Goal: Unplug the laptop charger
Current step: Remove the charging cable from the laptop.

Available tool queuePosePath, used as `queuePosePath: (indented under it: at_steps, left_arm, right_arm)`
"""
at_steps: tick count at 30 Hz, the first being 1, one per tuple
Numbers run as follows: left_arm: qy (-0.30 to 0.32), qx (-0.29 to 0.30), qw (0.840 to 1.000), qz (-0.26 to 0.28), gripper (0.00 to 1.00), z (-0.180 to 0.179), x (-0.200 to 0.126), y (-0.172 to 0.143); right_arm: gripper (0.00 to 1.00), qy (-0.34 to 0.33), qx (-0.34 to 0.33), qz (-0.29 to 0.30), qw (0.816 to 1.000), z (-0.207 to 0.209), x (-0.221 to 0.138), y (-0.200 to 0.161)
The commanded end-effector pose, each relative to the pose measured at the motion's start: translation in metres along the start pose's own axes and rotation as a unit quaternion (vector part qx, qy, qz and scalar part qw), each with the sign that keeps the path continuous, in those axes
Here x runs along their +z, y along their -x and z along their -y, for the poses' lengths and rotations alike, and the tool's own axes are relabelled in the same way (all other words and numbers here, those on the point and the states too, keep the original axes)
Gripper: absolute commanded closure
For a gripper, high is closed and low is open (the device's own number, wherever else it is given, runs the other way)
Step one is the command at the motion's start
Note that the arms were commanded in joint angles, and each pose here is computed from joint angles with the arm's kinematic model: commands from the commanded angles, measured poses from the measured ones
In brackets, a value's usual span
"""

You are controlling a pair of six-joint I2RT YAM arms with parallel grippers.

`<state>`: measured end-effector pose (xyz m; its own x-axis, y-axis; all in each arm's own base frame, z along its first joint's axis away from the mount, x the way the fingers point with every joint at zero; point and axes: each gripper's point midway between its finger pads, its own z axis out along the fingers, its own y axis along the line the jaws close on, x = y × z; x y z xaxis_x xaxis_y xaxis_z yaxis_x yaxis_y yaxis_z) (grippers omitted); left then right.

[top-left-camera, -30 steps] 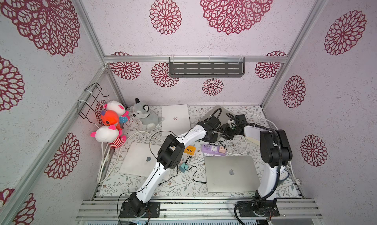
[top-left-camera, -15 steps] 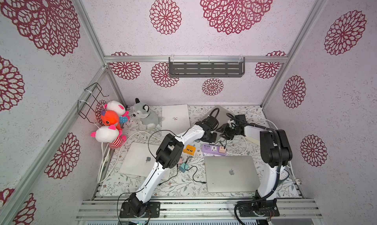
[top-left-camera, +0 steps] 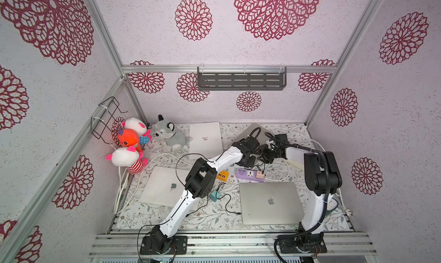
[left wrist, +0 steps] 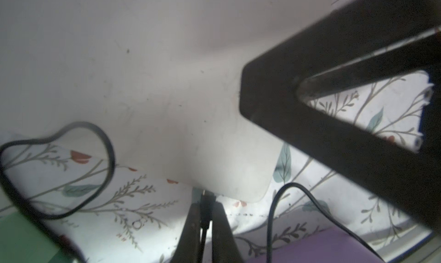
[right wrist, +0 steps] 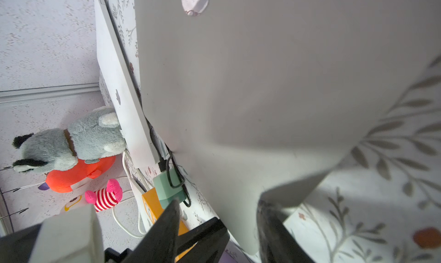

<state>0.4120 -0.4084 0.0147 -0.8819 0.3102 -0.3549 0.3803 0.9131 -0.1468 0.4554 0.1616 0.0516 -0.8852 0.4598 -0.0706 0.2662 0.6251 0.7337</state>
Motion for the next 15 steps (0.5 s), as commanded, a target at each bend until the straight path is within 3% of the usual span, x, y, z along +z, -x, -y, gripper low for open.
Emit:
queuePosePath:
  at_steps: [1, 7, 12, 15]
  left_arm:
    - [-0.013, -0.054, 0.995, -0.084, 0.96, -0.011, 0.003, -0.045]
    - [-0.024, -0.075, 0.993, -0.093, 0.96, -0.008, 0.005, -0.053]
    - [0.078, 0.012, 0.991, -0.109, 0.96, -0.044, -0.004, -0.052]
    - [0.089, 0.038, 0.989, -0.116, 0.96, -0.049, -0.005, -0.053]
  right_arm:
    - [0.46, -0.081, 0.033, -0.013, 0.996, 0.052, 0.011, -0.011]
    - [0.46, -0.080, 0.033, -0.016, 0.996, 0.052, 0.013, -0.011]
    - [0.46, -0.083, 0.030, -0.015, 0.996, 0.053, 0.012, -0.011]
    - [0.46, -0.081, 0.032, -0.014, 0.996, 0.052, 0.013, -0.010]
